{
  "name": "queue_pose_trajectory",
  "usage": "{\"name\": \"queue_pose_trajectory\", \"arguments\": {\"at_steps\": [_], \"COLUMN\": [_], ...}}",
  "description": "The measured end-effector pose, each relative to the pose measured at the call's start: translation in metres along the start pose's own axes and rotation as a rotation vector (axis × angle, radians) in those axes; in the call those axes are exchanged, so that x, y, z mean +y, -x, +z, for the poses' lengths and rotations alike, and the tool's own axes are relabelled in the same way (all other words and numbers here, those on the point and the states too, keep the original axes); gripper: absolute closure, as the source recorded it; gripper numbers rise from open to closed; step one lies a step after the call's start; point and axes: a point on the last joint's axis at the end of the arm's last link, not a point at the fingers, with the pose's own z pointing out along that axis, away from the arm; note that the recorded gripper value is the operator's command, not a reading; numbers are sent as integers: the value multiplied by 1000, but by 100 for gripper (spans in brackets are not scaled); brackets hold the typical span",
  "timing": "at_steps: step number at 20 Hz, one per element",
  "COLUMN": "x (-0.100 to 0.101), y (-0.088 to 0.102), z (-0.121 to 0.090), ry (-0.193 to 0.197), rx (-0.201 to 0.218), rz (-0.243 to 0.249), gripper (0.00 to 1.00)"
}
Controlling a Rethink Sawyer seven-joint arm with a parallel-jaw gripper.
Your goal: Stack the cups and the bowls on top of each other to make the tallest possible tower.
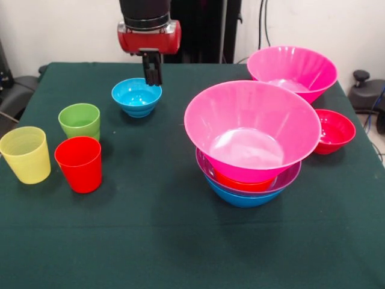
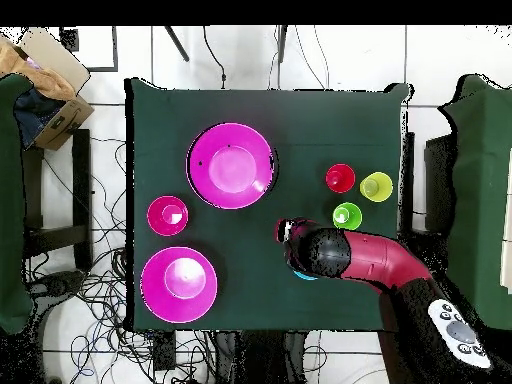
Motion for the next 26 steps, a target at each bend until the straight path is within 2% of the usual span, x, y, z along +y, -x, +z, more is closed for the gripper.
{"name": "queue_pose_trajectory", "arguments": {"at_steps": [4,9,11,15,17,26], "x": [0,-1,0,1,3,6], "y": [0,1,3,7,11,16], "z": [-10,-43,-56,-71,-80,-88], "ry": [-11,-37,-47,-62,-69,-75], "rx": [24,78,84,74,54,35], "rz": [-7,-18,-24,-30,-36,-45], "gripper": [100,100,100,100,100,100]}}
